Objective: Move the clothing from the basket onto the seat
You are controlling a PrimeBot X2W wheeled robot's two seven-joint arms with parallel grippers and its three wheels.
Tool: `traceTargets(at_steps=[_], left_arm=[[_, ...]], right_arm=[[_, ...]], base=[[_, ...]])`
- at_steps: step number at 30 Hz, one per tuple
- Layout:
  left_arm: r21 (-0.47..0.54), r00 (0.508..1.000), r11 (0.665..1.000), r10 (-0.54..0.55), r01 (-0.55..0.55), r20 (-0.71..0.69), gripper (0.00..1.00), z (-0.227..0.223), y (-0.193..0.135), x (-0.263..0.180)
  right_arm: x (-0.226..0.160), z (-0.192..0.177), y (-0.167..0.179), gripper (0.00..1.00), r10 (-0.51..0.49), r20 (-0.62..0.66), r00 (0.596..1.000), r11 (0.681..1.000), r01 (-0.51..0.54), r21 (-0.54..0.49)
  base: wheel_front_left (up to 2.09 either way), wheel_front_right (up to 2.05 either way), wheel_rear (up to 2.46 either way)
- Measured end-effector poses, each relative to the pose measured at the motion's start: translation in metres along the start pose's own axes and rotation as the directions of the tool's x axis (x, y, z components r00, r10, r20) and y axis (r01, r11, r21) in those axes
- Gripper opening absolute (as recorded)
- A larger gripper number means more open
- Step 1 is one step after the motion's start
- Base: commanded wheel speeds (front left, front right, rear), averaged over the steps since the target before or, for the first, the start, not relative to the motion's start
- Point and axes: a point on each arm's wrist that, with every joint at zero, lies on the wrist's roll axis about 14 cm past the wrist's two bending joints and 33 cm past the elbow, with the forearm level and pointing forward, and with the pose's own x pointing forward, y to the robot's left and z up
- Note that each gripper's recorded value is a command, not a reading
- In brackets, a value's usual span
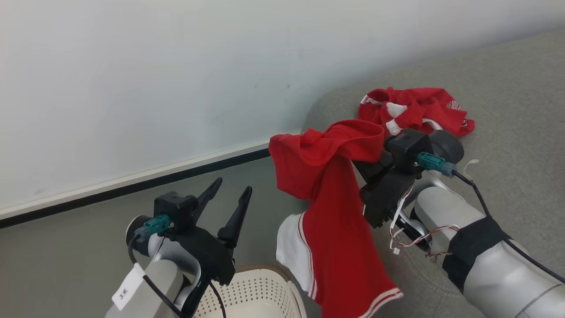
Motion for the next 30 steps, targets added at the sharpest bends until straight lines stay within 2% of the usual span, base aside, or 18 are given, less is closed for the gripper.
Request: traceTargets(at_steps=[12,17,22,25,30], left_arm=[[-0.028,0.98,0.983,-0.184,0.183,-0.071,1.0,-0.038,-0.06,0.009],[-0.046,0.959,0.961,-0.275,0.272,-0.073,1.0,-0.044,-0.092,0.015],[-0.055,0.927,0.929,-0.369,0.365,-0.068,1.0,-0.047,-0.127,0.021],[-0.068,0.917,0.918,-0.395,0.391,-0.053,1.0,-0.047,-0.134,0.024],[-0.083,0.911,0.909,-0.412,0.409,-0.03,1.0,-0.047,-0.134,0.029]], right_arm=[[-0.061,0.003,-0.067,0.0,-0.176,-0.017,0.984,0.981,0.174,-0.089],[-0.086,0.021,-0.091,0.0,-0.24,0.017,0.971,0.962,0.24,-0.133],[-0.115,0.022,-0.118,0.0,-0.322,0.008,0.947,0.934,0.319,-0.164],[-0.116,0.025,-0.125,0.0,-0.335,0.007,0.942,0.927,0.332,-0.175],[-0.091,0.081,-0.159,0.0,-0.351,0.105,0.93,0.897,0.366,-0.246]], base=[[0.0,0.0,0.0],[0.0,0.0,0.0],[0.0,0.0,0.0],[0.0,0.0,0.0],[0.0,0.0,0.0]])
